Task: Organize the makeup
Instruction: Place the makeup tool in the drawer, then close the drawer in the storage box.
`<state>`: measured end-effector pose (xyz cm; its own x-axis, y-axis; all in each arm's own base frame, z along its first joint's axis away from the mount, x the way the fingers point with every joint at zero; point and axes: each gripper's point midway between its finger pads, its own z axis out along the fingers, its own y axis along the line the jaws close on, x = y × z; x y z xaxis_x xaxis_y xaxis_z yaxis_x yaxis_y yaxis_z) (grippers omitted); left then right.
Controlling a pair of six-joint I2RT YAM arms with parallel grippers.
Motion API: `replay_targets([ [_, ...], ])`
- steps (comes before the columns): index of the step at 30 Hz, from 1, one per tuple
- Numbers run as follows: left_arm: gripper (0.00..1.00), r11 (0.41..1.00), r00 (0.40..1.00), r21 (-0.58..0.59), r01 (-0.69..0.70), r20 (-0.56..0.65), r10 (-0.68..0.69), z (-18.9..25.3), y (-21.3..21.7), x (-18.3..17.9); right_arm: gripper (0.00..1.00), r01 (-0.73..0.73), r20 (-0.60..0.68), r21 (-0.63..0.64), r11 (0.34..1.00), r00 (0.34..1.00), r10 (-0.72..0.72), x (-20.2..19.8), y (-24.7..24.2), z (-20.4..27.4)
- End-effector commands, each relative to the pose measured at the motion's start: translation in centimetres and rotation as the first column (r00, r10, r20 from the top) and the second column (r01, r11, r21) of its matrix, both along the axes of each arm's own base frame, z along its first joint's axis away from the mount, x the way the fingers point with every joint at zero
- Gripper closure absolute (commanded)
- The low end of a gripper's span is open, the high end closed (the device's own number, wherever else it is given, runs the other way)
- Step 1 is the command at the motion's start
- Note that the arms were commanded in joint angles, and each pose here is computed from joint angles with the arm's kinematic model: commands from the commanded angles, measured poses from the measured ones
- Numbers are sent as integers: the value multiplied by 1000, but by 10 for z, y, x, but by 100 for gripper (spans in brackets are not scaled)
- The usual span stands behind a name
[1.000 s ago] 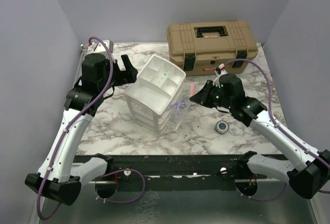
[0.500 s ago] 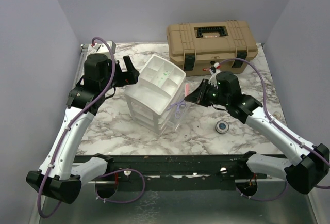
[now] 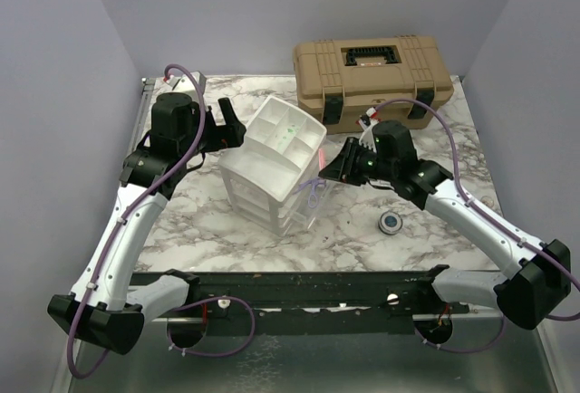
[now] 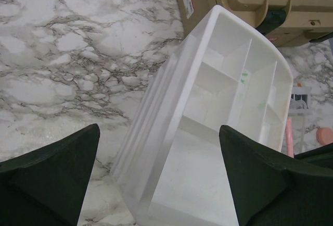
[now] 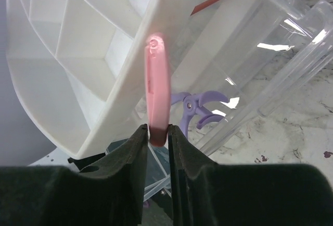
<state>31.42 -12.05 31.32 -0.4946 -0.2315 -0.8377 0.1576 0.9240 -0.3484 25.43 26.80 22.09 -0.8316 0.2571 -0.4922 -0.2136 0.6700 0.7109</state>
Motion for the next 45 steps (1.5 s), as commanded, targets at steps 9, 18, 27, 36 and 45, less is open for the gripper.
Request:
replay_targets([
  [9,1,999,999,-2,33,0,-33,2,-5,0,70,-70,15,24,997,997,70,-9,7,10],
  [18,1,999,998,3,53,-27,-53,-8,-8,0,70,-60,91,42,997,994,56,-11,1,26],
  [27,1,995,994,25,99,-58,-97,-19,-13,-1,60,121,139,25,992,983,-124,-2,-28,28],
  [36,1,979,976,46,201,-99,-196,-33,-23,-7,32,343,110,54,938,931,-347,0,-62,9],
  [45,2,964,958,21,264,-120,-259,-40,-33,-12,34,231,-23,212,949,972,-232,-9,-24,-10],
])
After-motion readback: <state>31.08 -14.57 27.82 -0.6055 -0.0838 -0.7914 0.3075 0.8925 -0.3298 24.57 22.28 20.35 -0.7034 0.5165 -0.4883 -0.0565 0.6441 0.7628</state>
